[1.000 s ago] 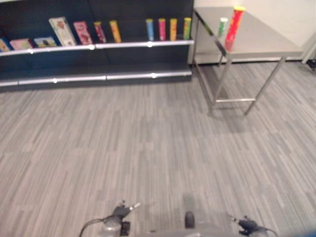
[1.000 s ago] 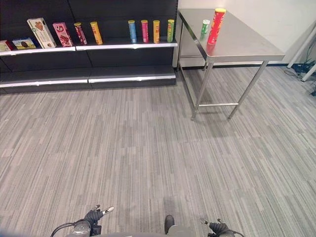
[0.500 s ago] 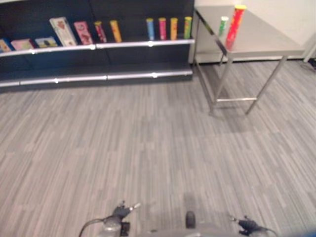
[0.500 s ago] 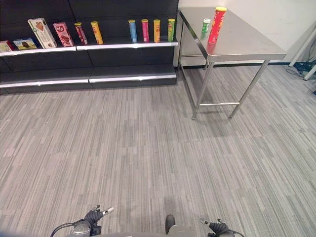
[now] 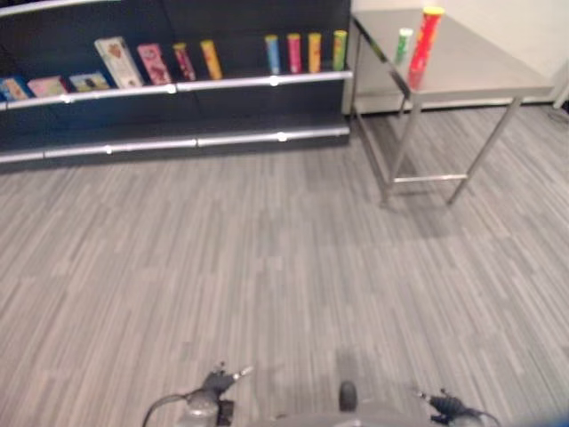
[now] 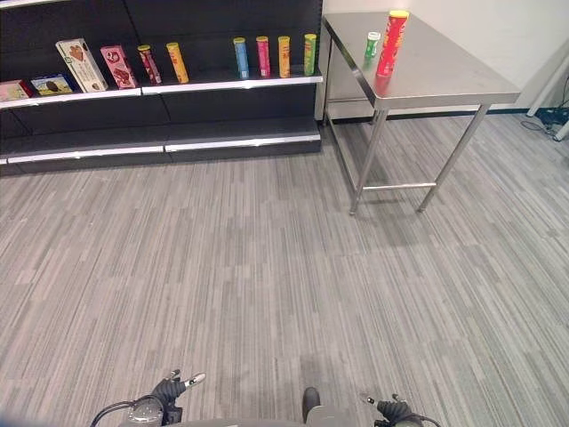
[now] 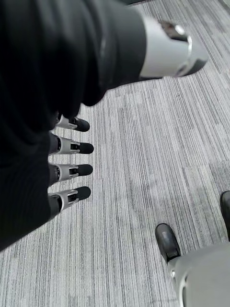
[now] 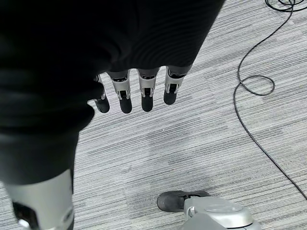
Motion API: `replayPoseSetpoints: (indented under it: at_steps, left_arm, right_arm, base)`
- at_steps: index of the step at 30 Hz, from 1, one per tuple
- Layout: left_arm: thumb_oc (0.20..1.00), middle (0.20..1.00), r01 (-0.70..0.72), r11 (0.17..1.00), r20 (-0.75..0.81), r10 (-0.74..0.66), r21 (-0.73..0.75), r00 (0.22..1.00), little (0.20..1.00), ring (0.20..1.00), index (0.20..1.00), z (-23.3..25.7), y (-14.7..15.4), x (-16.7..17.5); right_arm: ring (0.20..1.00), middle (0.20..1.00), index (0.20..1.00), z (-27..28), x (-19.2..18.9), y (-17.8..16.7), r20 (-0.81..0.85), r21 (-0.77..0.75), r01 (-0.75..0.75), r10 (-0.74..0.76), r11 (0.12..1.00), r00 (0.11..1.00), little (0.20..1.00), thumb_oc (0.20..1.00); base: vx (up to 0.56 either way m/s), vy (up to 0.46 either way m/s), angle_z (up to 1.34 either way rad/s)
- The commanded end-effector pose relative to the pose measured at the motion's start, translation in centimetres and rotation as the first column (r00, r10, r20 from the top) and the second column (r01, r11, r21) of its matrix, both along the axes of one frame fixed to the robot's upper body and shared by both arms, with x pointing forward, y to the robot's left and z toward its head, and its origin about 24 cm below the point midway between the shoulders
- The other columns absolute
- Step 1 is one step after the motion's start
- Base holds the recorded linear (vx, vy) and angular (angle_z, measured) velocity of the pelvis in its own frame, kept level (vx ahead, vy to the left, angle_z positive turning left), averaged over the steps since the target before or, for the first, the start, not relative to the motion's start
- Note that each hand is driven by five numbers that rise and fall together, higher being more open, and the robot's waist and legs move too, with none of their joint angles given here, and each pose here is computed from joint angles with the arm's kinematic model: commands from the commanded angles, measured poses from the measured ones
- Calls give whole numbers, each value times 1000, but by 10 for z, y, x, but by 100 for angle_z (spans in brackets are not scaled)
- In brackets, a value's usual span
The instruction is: Put the goods on the table back onto the shelves and tidy them up.
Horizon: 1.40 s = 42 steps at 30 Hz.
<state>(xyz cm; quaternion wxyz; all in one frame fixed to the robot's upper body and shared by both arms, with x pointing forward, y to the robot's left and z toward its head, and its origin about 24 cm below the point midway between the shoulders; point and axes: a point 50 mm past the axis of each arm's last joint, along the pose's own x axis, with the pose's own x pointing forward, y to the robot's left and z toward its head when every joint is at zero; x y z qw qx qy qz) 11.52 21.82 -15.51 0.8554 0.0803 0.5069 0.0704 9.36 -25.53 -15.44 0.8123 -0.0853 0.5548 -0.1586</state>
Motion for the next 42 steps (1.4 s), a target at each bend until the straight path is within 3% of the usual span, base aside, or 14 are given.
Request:
replayPoseSetpoints:
  at_steps: [1, 18, 29, 39, 42]
  left_arm:
    - [1000, 1000, 36, 997, 54, -40, 70, 998, 1000, 1000, 1000, 9, 12, 21]
    - [1000, 1000, 16, 997, 64, -20, 69, 998, 1000, 1000, 1000, 11, 17, 23]
    - [1000, 1000, 0, 999, 75, -4, 49, 997, 1000, 1000, 1000, 11, 15, 23]
    - [1000, 1000, -7, 1000, 99, 4, 26, 995, 1000, 1000, 1000, 12, 10, 29]
    - [1000, 1000, -32, 999, 133, 33, -11, 991, 1000, 1000, 1000, 15, 6, 33]
  right_arm:
    - [1000, 1000, 1000, 7, 22, -5, 48, -34, -28, 29, 999, 998, 1000, 1000]
    - [1000, 1000, 1000, 9, 29, -4, 81, -24, -24, 26, 999, 996, 1000, 1000]
    - [1000, 1000, 1000, 8, 15, -9, 73, -38, -24, 26, 999, 997, 1000, 1000]
    - [1000, 1000, 1000, 13, 24, -17, 112, -45, 1, 4, 999, 994, 1000, 1000]
    - [1000, 1000, 1000, 19, 38, -22, 125, -75, -37, 46, 997, 991, 1000, 1000]
  base:
    - [-18, 102, -9]
    - [98, 132, -7]
    - [390, -155, 26]
    - [222, -124, 2]
    - [872, -395, 6]
